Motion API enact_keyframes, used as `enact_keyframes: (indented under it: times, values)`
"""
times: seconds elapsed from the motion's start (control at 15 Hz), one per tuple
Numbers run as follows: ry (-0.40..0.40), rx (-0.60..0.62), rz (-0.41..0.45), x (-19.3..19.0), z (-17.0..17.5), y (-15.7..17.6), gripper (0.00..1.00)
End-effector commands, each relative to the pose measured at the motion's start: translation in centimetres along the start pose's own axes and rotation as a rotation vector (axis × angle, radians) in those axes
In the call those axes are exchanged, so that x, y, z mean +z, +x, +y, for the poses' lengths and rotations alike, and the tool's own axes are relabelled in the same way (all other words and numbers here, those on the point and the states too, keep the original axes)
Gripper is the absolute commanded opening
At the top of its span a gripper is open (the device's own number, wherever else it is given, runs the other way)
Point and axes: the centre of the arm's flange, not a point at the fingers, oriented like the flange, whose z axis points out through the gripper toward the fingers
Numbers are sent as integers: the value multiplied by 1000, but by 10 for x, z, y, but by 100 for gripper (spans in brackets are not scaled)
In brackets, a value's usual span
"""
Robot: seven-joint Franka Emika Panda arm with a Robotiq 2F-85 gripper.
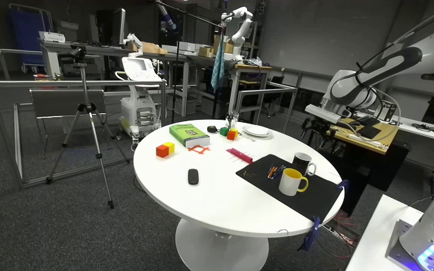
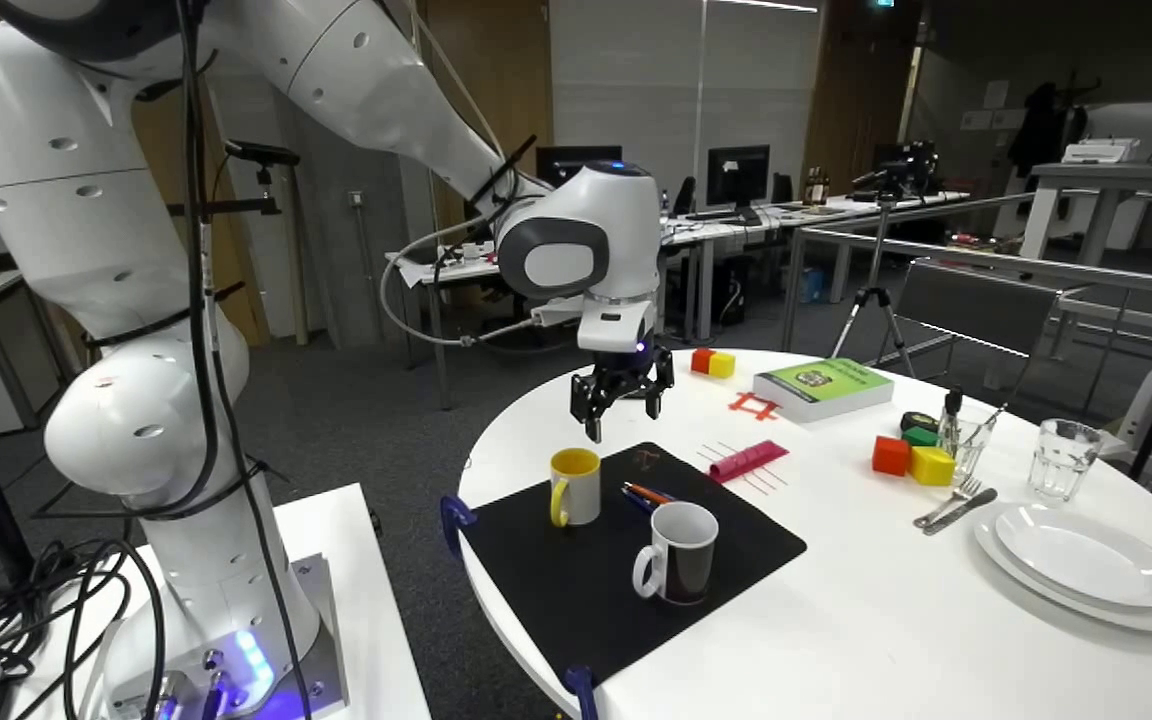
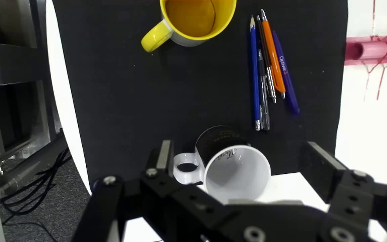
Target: Place the pencil in the white mug with the eraser down
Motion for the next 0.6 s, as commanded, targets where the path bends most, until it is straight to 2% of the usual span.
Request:
enact_keyframes:
  times: [0.0, 0.07, 0.2, 0.33, 0.53]
  values:
    - [0, 2, 0, 0, -1, 0, 100]
    - [1, 3, 0, 0, -1, 0, 100]
    - [10, -12, 65, 4, -3, -7, 100]
    - [1, -40, 95, 15, -8, -10, 100]
    - [9, -67, 116, 35, -19, -14, 100]
